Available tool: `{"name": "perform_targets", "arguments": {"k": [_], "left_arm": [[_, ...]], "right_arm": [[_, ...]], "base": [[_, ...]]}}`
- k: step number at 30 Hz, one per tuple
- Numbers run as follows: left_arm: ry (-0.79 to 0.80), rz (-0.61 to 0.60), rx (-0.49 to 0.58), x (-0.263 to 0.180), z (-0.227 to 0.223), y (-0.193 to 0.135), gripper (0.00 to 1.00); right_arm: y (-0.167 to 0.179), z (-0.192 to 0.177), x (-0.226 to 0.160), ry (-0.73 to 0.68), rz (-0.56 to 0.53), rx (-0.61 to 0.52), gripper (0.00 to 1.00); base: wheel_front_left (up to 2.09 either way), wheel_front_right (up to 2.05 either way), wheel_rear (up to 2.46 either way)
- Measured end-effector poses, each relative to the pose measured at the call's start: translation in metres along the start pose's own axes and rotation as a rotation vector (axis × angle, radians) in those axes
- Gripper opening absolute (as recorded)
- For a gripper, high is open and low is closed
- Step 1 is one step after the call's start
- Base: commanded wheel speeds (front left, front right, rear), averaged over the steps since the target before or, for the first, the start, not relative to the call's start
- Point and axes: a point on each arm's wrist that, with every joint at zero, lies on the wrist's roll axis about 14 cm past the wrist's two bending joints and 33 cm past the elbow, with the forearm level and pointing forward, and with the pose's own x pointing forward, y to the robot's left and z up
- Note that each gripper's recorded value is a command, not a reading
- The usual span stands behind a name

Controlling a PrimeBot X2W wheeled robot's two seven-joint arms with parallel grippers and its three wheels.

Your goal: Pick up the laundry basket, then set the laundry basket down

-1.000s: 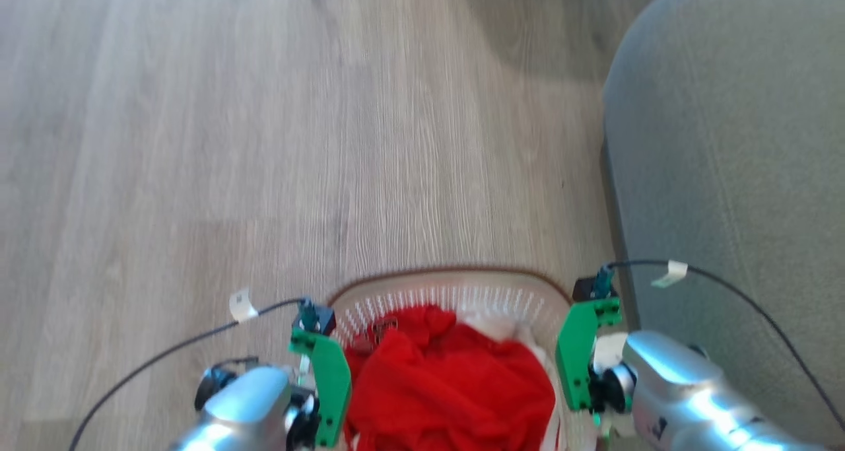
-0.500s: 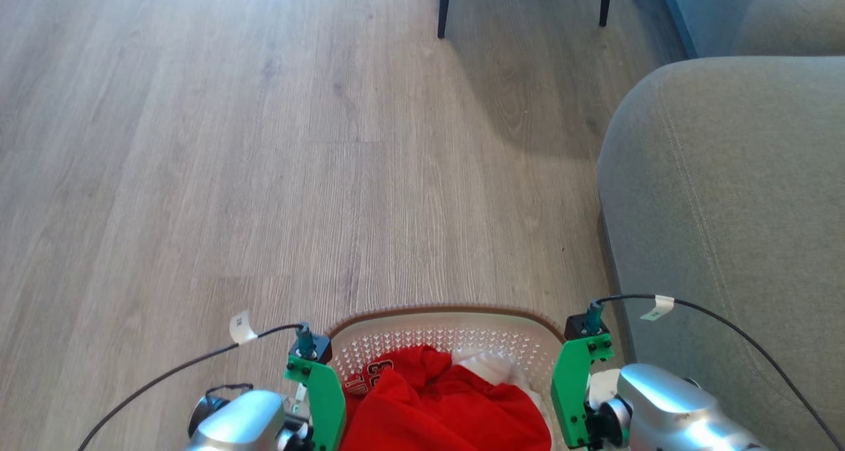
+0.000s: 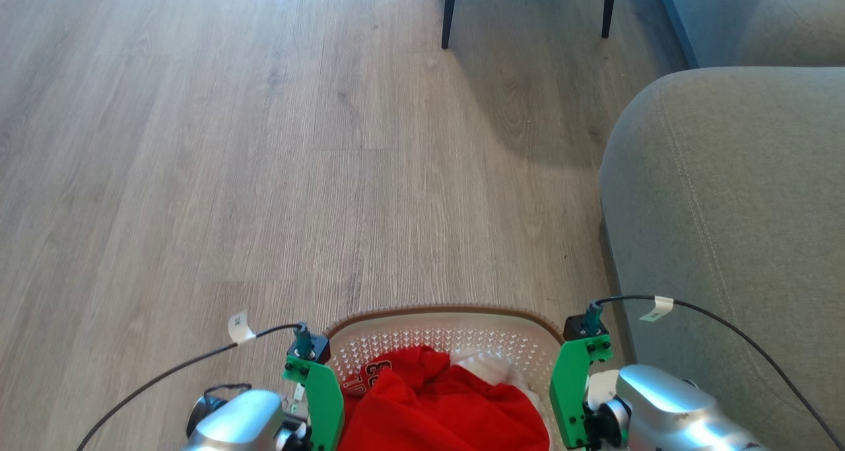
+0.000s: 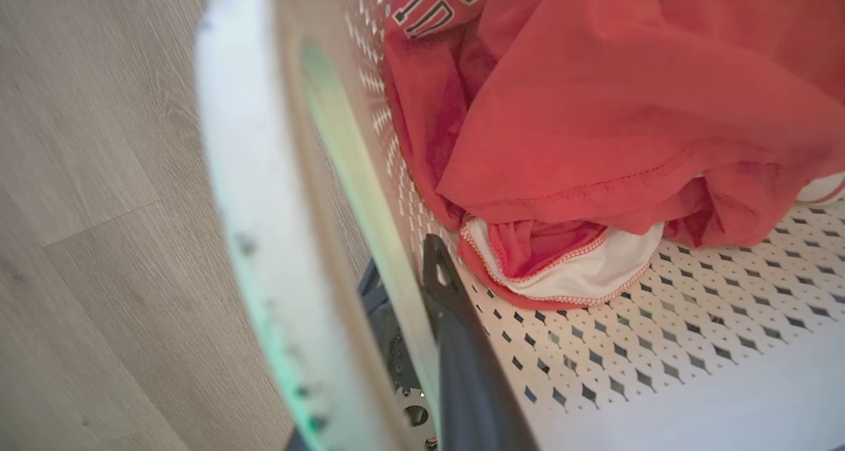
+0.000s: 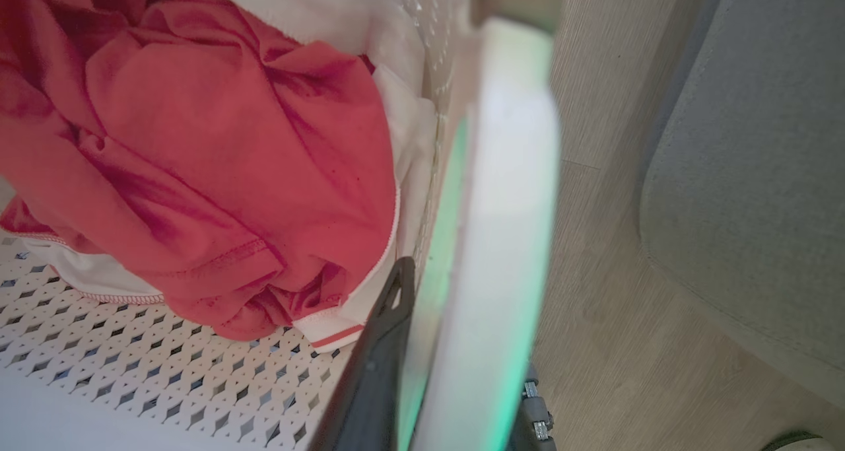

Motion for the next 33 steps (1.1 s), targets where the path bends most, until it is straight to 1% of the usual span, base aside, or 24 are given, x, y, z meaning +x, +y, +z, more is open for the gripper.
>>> {"name": "perform_targets", "arguments": {"k": [33], "left_arm": [[-0.006,-0.003,-0.01,0.0024,0.0024,0.002,0.0]], "right_arm": [[-0.0002,0.003,0.0036,-0.022,0.01,0.01,0.0]], "base": [[0.0,0.0,0.0]]}}
